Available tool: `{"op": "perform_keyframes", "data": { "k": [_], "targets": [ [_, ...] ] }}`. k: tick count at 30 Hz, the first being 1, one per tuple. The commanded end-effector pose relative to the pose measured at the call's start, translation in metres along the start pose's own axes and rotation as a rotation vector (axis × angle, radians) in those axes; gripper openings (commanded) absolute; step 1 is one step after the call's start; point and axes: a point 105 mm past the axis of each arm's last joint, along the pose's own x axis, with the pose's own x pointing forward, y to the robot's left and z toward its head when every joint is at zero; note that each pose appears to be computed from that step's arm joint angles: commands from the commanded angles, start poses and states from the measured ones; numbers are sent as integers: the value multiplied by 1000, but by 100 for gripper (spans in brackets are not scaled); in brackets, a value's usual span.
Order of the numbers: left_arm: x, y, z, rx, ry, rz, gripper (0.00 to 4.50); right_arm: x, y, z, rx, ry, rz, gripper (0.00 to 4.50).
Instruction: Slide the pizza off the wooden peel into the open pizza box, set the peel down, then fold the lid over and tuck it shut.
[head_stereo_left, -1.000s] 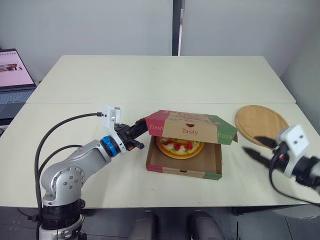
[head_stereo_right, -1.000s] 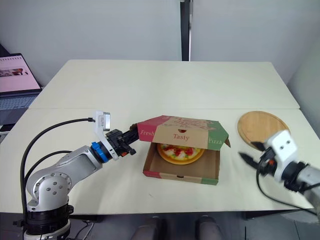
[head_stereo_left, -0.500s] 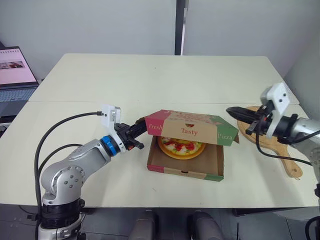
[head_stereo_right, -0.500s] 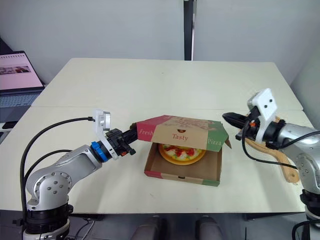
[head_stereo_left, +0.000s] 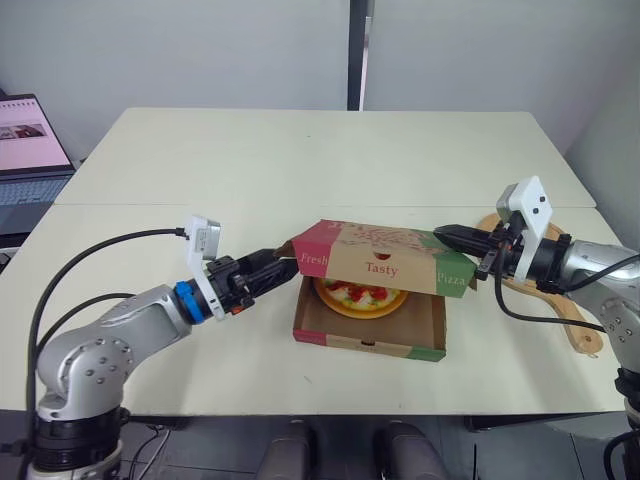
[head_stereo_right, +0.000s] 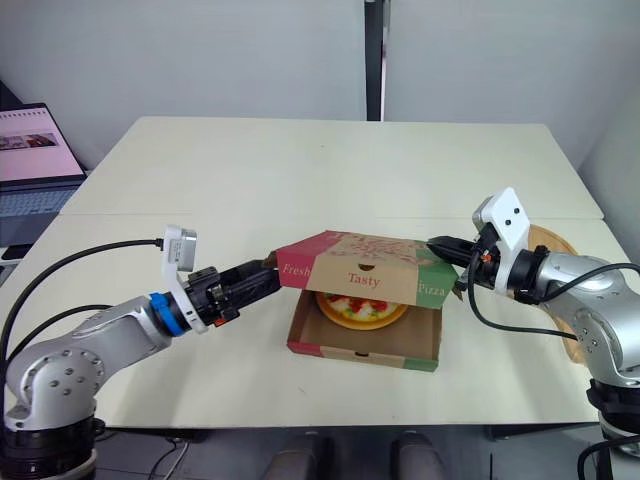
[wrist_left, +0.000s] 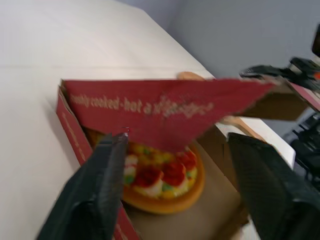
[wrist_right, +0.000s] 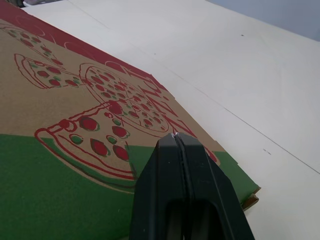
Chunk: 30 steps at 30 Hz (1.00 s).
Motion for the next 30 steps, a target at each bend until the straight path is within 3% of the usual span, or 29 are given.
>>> {"op": "perform_keyframes", "data": {
  "k": [1, 8, 13, 18, 22, 30],
  "targets": [
    [-22, 2, 9, 40, 76, -55, 440, 0, 1, 10, -56, -23, 14, 0],
    [-32, 9, 56, 169, 110, -120, 445, 2, 12, 5, -63, 10, 81, 0],
    [-9, -3, 84, 253, 101, -223, 445, 2, 19, -2, -84, 51, 113, 0],
    [15, -19, 87, 320, 146, -347, 445, 1, 21, -7, -104, 75, 122, 0],
    [35, -16, 63, 420, 279, -398, 363, 1, 24, -10, -128, 90, 134, 0],
    [57, -9, 37, 514, 356, -454, 108, 0, 29, -6, -115, 46, 128, 0]
  ]
}}
